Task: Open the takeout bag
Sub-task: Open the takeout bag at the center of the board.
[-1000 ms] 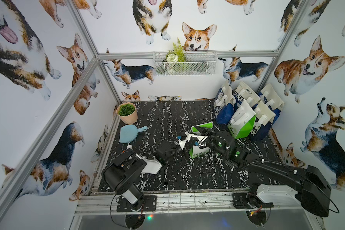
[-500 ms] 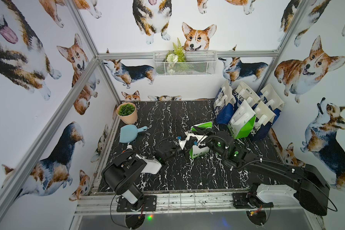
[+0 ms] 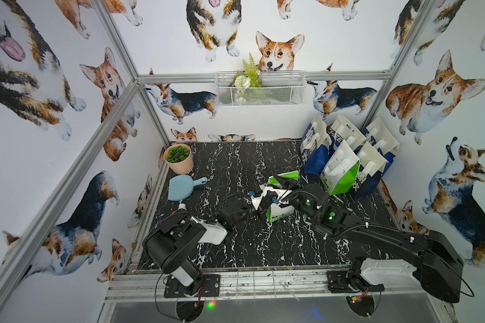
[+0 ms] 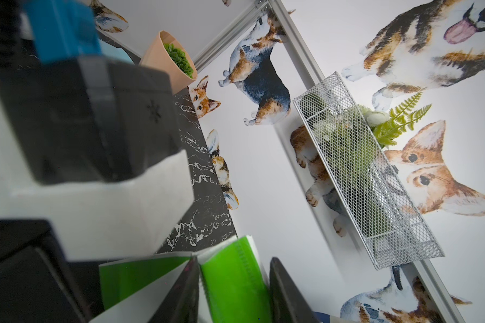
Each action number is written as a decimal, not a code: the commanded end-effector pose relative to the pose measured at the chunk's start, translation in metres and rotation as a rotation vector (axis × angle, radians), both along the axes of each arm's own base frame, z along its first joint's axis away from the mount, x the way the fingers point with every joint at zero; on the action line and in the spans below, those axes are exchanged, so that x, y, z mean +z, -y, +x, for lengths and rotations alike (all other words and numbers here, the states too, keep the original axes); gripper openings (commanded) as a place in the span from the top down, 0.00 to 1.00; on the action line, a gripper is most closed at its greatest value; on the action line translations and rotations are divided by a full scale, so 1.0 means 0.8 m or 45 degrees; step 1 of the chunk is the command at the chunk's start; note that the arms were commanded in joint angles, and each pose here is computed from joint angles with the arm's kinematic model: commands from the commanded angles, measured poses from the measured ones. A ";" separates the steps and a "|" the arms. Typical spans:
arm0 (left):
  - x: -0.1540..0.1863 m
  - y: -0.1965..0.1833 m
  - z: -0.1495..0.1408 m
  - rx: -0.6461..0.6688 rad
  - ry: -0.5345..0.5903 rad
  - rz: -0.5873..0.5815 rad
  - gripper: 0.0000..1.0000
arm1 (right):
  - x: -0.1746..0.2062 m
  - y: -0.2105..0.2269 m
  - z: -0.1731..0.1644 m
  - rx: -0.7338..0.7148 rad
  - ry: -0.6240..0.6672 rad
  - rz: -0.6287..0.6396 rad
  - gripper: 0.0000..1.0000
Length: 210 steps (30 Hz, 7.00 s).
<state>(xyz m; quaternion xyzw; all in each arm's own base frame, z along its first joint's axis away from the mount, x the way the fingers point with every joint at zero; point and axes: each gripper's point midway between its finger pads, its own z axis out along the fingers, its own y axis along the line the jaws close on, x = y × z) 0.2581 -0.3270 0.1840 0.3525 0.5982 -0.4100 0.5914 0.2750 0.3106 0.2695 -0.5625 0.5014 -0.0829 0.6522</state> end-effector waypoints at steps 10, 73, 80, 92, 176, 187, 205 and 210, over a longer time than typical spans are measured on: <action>0.015 0.004 -0.008 -0.044 0.069 -0.034 1.00 | 0.008 0.013 0.007 -0.086 0.015 0.087 0.74; 0.008 0.007 -0.007 -0.045 0.055 0.007 1.00 | 0.012 0.003 0.012 -0.089 -0.085 0.244 0.78; 0.008 0.008 -0.009 -0.051 0.056 0.009 1.00 | 0.009 -0.002 0.011 -0.073 -0.108 0.234 0.78; 0.009 0.008 -0.009 -0.049 0.059 0.008 1.00 | 0.008 -0.003 0.009 -0.061 -0.123 0.227 0.85; 0.003 0.008 -0.014 -0.066 0.055 0.079 1.00 | 0.071 0.025 0.008 0.064 -0.610 -0.445 1.00; 0.003 0.007 -0.013 -0.061 0.056 0.078 1.00 | 0.022 0.021 0.008 0.017 -0.715 -0.346 1.00; 0.005 0.007 -0.013 -0.059 0.054 0.070 1.00 | -0.006 0.039 0.010 -0.090 -0.684 -0.251 0.71; 0.004 0.007 -0.014 -0.060 0.052 0.070 1.00 | -0.002 0.041 0.011 -0.096 -0.667 -0.235 0.73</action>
